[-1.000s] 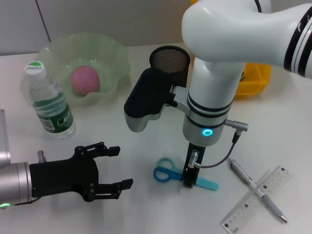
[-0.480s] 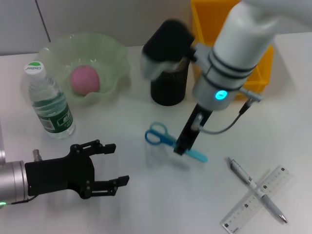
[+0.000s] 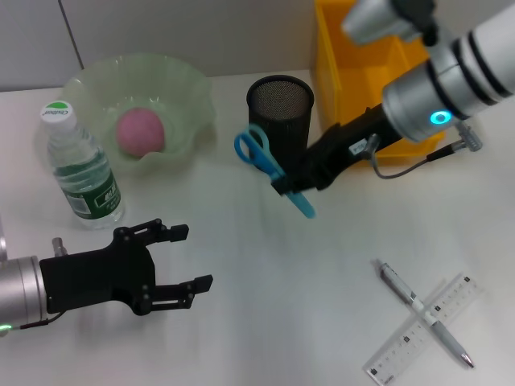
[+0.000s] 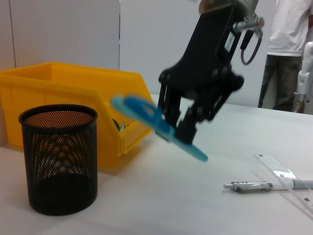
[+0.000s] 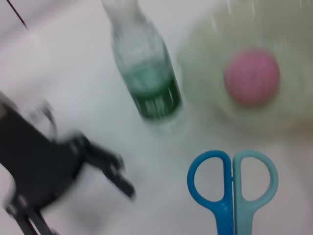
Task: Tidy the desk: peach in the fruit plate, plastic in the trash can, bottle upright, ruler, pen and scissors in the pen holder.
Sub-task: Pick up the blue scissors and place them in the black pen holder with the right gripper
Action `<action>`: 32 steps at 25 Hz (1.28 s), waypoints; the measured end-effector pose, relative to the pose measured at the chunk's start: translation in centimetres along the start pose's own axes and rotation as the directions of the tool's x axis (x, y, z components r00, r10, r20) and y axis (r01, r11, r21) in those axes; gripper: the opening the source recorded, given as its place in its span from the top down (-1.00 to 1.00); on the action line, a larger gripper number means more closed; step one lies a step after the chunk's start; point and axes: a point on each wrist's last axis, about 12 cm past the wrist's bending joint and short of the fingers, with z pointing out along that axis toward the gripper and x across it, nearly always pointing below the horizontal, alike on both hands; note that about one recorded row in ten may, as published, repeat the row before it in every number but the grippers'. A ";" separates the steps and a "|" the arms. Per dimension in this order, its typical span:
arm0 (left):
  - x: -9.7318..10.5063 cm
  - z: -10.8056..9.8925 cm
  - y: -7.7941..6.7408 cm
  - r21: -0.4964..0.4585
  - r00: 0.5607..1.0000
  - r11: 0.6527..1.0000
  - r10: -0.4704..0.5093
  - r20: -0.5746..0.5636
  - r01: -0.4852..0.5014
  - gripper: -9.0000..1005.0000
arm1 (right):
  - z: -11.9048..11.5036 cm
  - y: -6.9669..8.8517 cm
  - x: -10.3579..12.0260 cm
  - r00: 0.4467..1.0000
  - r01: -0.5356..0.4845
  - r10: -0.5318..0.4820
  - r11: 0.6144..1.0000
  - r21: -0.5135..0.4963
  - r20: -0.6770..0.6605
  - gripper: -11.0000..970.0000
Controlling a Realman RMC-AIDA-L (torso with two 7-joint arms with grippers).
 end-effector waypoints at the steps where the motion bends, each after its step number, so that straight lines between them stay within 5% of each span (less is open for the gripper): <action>1: 0.0 0.1 0.0 -0.002 1.000 1.000 0.002 0.000 -0.002 -0.71 | -0.4 -0.2 0.4 0.998 0.003 -0.002 1.000 -0.016 0.066 0.52; 7: -0.1 0.4 0.3 -0.015 1.000 1.000 0.008 -0.007 -0.008 -0.71 | -1.6 -1.3 2.4 0.949 0.024 -0.015 0.999 -0.027 0.314 0.52; 18: -0.3 0.7 0.6 -0.049 1.000 0.999 -0.001 0.012 0.001 -0.71 | -2.1 -3.7 4.5 0.734 -0.043 -0.019 0.996 0.074 0.679 0.50; 25: -0.3 0.7 0.6 -0.057 0.999 0.998 -0.016 0.030 0.017 -0.71 | -1.3 -5.1 4.2 0.694 -0.146 -0.004 0.978 0.147 0.720 0.50; 32: -0.2 0.9 0.3 -0.051 0.999 0.999 -0.018 0.034 0.020 -0.71 | 1.0 -5.5 3.8 0.719 -0.183 0.013 0.968 0.172 0.695 0.49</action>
